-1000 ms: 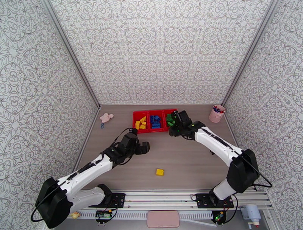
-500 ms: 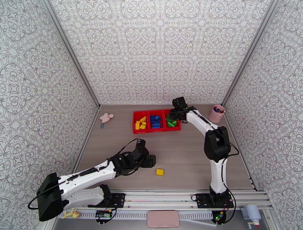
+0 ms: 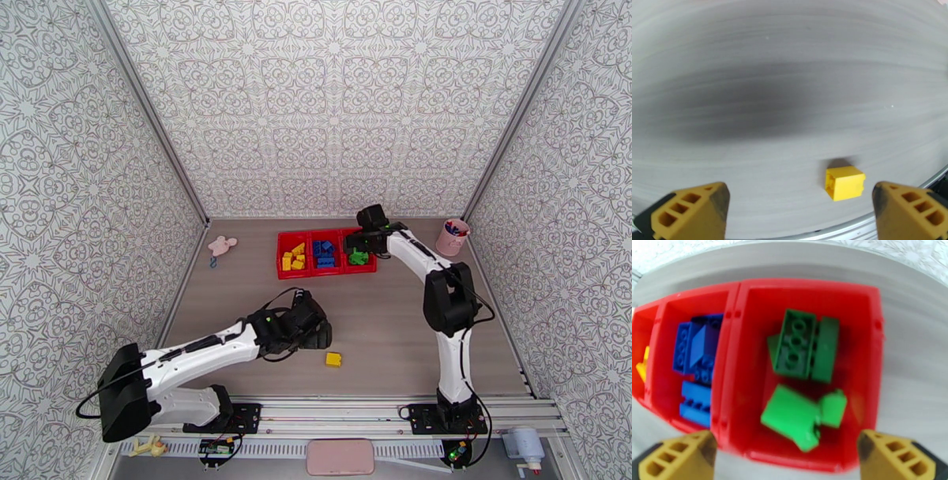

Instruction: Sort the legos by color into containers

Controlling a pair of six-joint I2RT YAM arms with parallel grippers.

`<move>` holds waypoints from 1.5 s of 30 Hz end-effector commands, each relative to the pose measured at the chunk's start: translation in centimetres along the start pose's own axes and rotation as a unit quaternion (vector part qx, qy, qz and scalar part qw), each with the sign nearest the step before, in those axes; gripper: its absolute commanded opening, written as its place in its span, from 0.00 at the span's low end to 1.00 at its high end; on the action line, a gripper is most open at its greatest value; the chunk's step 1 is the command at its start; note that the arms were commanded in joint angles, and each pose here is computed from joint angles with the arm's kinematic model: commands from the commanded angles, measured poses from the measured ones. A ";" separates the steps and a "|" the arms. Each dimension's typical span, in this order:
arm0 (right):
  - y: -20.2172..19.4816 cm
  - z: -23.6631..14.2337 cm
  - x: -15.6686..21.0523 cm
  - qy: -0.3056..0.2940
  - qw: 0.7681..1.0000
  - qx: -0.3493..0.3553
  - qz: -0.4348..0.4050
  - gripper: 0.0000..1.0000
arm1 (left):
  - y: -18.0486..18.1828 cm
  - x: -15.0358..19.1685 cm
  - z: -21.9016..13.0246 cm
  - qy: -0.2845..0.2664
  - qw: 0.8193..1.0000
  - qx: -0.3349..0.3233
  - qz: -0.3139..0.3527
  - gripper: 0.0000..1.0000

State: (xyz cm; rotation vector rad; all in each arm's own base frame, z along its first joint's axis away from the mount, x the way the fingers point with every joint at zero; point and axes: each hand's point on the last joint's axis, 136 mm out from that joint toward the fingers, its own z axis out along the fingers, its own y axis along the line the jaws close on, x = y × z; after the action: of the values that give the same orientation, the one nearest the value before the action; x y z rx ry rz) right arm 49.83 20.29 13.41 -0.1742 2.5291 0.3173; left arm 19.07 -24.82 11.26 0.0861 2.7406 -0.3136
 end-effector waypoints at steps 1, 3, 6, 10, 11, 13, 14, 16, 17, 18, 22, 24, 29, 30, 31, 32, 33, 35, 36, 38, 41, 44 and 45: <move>-0.3 -3.7 -0.1 -0.037 0.999 0.001 -0.009 1.00 | -1.0 2.3 0.2 0.066 0.998 -0.015 0.011 1.00; -1.1 -5.0 0.9 -0.042 0.999 0.007 -0.004 1.00 | -2.2 2.5 0.6 0.078 0.997 -0.013 0.020 1.00; -2.7 -6.8 2.6 -0.046 0.999 0.014 0.012 1.00 | -3.6 3.0 1.6 0.098 0.994 -0.021 0.036 1.00; -4.6 -8.4 4.5 -0.042 0.998 0.024 0.029 1.00 | -4.8 4.1 2.9 0.135 0.987 -0.043 0.071 1.00; -4.9 -8.6 4.8 -0.040 0.998 0.025 0.032 1.00 | -5.0 4.4 3.3 0.144 0.986 -0.048 0.076 1.00; -5.2 -9.0 5.4 -0.037 0.998 0.025 0.036 1.00 | -5.1 4.9 4.2 0.160 0.982 -0.058 0.081 1.00; -5.2 -9.1 5.6 -0.036 0.998 0.023 0.038 1.00 | -5.1 5.3 4.6 0.167 0.981 -0.062 0.082 1.00; -5.0 -9.4 5.8 -0.034 0.999 0.017 0.037 1.00 | -5.1 5.7 5.5 0.177 0.979 -0.065 0.083 1.00; -4.9 -9.7 5.7 -0.035 0.999 0.014 0.035 1.00 | -5.1 5.9 6.0 0.182 0.978 -0.065 0.084 1.00; -4.8 -9.9 5.7 -0.034 0.999 0.011 0.031 1.00 | -5.1 6.1 6.5 0.187 0.977 -0.064 0.083 0.99; -4.6 -10.6 5.8 -0.034 0.999 0.008 0.023 1.00 | -4.8 6.9 7.5 0.207 0.973 -0.067 0.079 0.91; -4.6 -10.9 6.0 -0.036 0.999 0.008 0.023 1.00 | -4.6 7.4 7.9 0.219 0.970 -0.071 0.077 0.87; -4.4 -11.4 6.4 -0.041 0.999 0.002 0.029 1.00 | -4.8 7.2 8.5 0.214 0.973 -0.063 0.066 0.71; -4.4 -11.5 6.5 -0.040 0.999 0.001 0.029 1.00 | -4.8 7.1 8.7 0.212 0.973 -0.060 0.064 0.67; -4.4 -11.6 6.7 -0.040 0.999 0.001 0.028 1.00 | -4.9 6.9 8.8 0.211 0.974 -0.058 0.062 0.64; -4.4 -11.7 6.7 -0.041 0.999 0.000 0.028 1.00 | -4.9 6.9 8.9 0.210 0.974 -0.057 0.062 0.61; -4.4 -11.8 6.9 -0.041 0.999 0.000 0.028 1.00 | -4.9 6.8 9.0 0.208 0.975 -0.057 0.062 0.58; -4.4 -11.8 7.2 -0.040 0.999 -0.001 0.029 1.00 | -4.9 6.7 9.1 0.206 0.975 -0.055 0.058 0.51; -4.4 -11.9 7.3 -0.039 0.999 -0.002 0.029 1.00 | -5.0 6.8 9.1 0.206 0.975 -0.054 0.056 0.48; -4.3 -12.0 7.4 -0.039 0.999 -0.004 0.029 1.00 | -4.9 6.7 9.1 0.204 0.976 -0.056 0.051 0.41; -4.2 -12.4 7.3 -0.040 0.999 -0.006 0.029 1.00 | -4.9 6.0 8.5 0.187 0.980 -0.058 0.046 0.35; -3.8 -12.8 7.4 -0.041 0.999 -0.018 0.025 1.00 | -5.3 3.8 7.4 0.139 0.988 -0.045 0.042 0.35; -3.5 -12.9 7.5 -0.040 0.999 -0.027 0.023 1.00 | -5.6 2.7 7.0 0.115 0.992 -0.036 0.043 0.35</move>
State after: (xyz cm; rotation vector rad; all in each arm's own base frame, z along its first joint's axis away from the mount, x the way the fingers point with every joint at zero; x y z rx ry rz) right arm 38.58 12.64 18.56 -0.0920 2.4457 0.3516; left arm 16.31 -31.53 2.54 0.2784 3.0892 -0.1196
